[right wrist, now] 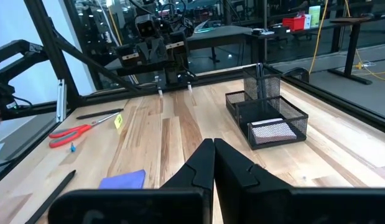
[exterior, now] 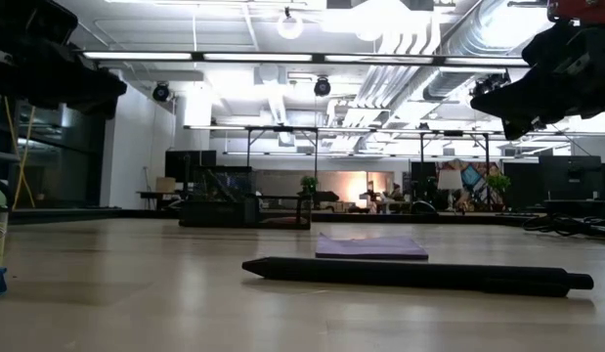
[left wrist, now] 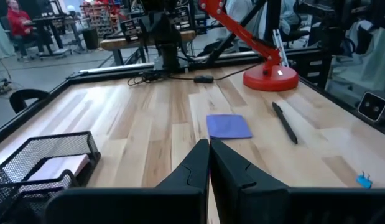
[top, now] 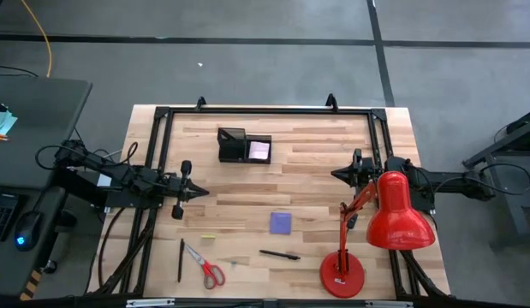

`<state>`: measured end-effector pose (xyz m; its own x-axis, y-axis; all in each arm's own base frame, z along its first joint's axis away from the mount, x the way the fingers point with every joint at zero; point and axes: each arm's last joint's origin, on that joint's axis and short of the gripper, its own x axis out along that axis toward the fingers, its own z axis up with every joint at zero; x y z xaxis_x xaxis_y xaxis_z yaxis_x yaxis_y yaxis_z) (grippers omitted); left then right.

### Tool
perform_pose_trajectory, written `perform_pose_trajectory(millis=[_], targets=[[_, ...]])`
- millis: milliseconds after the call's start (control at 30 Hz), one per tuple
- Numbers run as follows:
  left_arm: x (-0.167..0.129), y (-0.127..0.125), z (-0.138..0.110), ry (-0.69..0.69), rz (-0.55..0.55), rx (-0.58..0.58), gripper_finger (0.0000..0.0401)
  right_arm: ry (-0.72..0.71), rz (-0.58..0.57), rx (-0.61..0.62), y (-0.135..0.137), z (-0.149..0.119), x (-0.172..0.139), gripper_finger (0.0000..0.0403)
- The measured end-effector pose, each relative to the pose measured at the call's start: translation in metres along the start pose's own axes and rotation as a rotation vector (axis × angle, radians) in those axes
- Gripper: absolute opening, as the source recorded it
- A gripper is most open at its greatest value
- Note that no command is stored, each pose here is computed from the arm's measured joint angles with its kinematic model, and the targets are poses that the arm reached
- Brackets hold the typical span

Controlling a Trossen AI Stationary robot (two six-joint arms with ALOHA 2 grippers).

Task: Pick and place office supplies into organizer
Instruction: Put the yellow eraser into the black desk organizer

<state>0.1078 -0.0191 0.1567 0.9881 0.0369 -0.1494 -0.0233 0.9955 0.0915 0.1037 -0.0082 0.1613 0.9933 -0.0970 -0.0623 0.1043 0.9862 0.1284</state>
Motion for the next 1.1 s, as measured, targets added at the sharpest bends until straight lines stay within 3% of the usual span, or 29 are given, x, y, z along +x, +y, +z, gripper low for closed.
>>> perform_pose_trajectory(millis=[400, 700, 900, 1100], targets=[[0.0, 0.0, 0.002, -0.017, -0.014, -0.02, 0.0001, 0.0, 0.0, 0.0, 0.0, 0.0, 0.0, 0.0003], [-0.001, -0.003, -0.001, 0.035, -0.091, -0.195, 0.0001, 0.0, 0.0, 0.0, 0.0, 0.0, 0.0, 0.0003], [-0.013, 0.001, 0.05, 0.062, -0.157, -0.178, 0.0001, 0.0, 0.0, 0.0, 0.0, 0.0, 0.0, 0.0003], [-0.015, 0.008, 0.08, 0.242, -0.002, -0.13, 0.0001, 0.001, -0.001, 0.0, 0.0, 0.0, 0.0, 0.0002]])
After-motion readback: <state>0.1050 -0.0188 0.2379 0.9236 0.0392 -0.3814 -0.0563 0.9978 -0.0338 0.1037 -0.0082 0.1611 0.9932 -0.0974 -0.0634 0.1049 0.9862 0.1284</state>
